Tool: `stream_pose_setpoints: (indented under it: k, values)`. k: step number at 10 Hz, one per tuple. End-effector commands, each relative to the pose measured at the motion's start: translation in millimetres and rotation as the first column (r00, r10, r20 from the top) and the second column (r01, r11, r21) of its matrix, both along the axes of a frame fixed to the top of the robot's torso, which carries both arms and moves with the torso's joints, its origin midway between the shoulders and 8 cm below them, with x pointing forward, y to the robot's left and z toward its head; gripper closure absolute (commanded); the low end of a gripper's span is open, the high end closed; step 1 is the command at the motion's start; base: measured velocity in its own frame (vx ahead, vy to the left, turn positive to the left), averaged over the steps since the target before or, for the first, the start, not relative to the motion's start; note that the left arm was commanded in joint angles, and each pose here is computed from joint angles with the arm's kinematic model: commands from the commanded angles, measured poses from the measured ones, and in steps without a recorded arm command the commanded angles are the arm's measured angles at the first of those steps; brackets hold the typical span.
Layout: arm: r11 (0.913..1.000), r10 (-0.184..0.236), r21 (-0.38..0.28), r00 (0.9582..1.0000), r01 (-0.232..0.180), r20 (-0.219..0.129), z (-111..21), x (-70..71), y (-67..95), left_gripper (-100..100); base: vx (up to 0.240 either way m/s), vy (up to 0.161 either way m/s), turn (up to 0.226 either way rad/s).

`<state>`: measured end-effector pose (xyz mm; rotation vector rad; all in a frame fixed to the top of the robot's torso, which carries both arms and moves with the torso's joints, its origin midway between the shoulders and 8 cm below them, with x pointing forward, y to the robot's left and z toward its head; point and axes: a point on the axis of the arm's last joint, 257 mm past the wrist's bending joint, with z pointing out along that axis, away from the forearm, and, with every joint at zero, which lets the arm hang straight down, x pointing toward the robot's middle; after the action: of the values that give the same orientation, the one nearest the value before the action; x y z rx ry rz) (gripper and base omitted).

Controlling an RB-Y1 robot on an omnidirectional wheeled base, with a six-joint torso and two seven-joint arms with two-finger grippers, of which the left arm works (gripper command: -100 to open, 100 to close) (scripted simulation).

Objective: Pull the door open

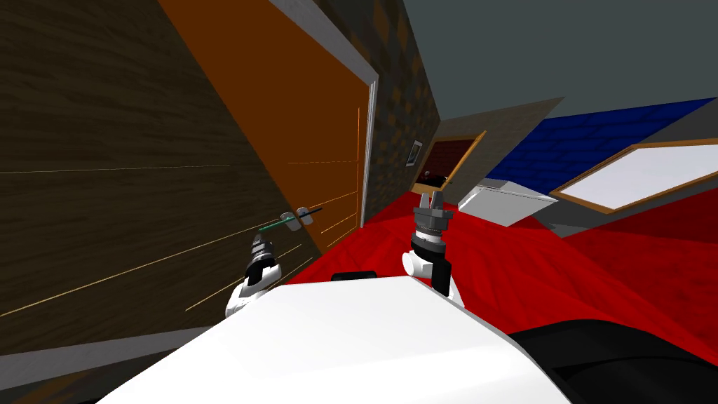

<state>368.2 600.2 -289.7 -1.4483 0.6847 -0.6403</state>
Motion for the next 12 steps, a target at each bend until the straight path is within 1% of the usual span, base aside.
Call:
stream_pose_setpoints:
  k: [1,2,4,6,7,9,10,11,12]
  values:
    - [1.0000,0.003,-0.001,1.0000,-0.003,-0.002,-1.9,-2.8,10.0,-100,0.074,0.036,0.061]
    - [1.0000,0.004,-0.002,1.0000,-0.004,-0.005,-2.7,-6.1,16.6,-100,0.082,0.044,0.052]
    - [1.0000,0.004,-0.004,1.0000,-0.004,-0.007,-3.7,-9.7,24.7,-100,0.090,0.035,0.039]
    - [0.9999,-0.004,-0.011,1.0000,0.004,-0.005,-4.8,-10.0,31.8,-100,0.132,0.035,0.017]
    - [0.9998,-0.011,-0.014,0.9999,0.011,-0.001,-4.8,-7.3,31.6,-100,0.194,0.049,-0.036]
    - [0.9986,-0.046,-0.024,0.9988,0.047,0.017,-2.9,10.6,19.3,-100,0.263,0.021,-0.151]
    - [0.9992,-0.034,-0.021,0.9994,0.035,0.011,-3.9,3.7,24.0,-100,0.126,-0.003,-0.012]
    - [0.9992,-0.034,-0.021,0.9994,0.035,0.011,-3.9,3.7,24.0,100,-0.033,-0.013,0.040]
    - [0.9992,-0.034,-0.021,0.9994,0.035,0.011,-3.9,3.7,24.0,100,-0.054,-0.007,-0.024]
